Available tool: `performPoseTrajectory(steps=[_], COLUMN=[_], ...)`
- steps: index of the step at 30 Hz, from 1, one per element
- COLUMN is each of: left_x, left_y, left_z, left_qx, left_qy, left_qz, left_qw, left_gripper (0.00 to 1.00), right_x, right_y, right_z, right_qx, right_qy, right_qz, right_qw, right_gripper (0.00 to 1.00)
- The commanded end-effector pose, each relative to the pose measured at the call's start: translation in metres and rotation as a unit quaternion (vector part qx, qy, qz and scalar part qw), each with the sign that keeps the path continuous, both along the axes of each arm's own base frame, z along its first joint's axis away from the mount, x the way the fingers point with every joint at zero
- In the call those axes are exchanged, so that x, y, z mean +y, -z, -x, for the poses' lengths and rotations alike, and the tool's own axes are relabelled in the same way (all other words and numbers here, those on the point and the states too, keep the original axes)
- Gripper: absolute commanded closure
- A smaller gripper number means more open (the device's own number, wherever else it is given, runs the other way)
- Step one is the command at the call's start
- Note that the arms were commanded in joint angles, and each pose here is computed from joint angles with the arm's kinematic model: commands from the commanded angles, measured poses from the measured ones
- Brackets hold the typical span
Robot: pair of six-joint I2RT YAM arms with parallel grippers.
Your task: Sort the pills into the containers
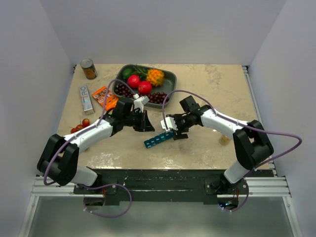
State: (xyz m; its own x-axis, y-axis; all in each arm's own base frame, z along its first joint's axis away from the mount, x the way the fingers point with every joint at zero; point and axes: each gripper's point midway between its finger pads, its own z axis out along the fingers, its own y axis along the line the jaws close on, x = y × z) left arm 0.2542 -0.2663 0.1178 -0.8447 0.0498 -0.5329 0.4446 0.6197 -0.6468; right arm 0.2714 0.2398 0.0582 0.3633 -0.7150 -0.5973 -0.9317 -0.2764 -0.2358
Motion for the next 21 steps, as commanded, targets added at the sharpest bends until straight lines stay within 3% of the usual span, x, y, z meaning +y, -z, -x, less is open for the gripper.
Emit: performPoseTrajectory(steps=[1,5,6,8,9,12,21], left_x=[-0.007,-0.022,-0.026,-0.037,-0.040,-0.049,-0.046], left_y=[-0.012,-0.010,-0.003,-0.003,0.007,0.022,0.078], left_z=[-0.007,-0.009,-0.010,-0.011,-0.013,-0.018,-0.018], left_qx=[-0.023,-0.019,-0.010,-0.011,-0.001,0.008,0.046], left_qy=[0.011,0.024,0.027,0.036,0.037,0.039,0.030], left_qz=[0.021,0.046,0.045,0.054,0.049,0.042,-0.011], left_qw=[0.999,0.998,0.999,0.998,0.998,0.998,0.998], left_gripper=[0.94,0.99,0.99,1.00,1.00,1.00,1.00], right_x=[0.013,0.014,0.014,0.014,0.013,0.012,0.011], right_y=[-0.036,-0.040,-0.035,-0.031,-0.029,-0.024,-0.017], right_z=[-0.001,-0.002,-0.001,-0.002,-0.003,-0.004,-0.011], right_qx=[0.015,0.042,0.051,0.061,0.064,0.070,0.066], right_qy=[0.016,0.043,0.046,0.053,0.056,0.061,0.075], right_qz=[-0.049,-0.061,-0.055,-0.048,-0.044,-0.036,-0.028], right_qw=[0.999,0.996,0.996,0.996,0.995,0.995,0.995], right_gripper=[0.24,0.42,0.54,0.66,0.78,0.99,1.00])
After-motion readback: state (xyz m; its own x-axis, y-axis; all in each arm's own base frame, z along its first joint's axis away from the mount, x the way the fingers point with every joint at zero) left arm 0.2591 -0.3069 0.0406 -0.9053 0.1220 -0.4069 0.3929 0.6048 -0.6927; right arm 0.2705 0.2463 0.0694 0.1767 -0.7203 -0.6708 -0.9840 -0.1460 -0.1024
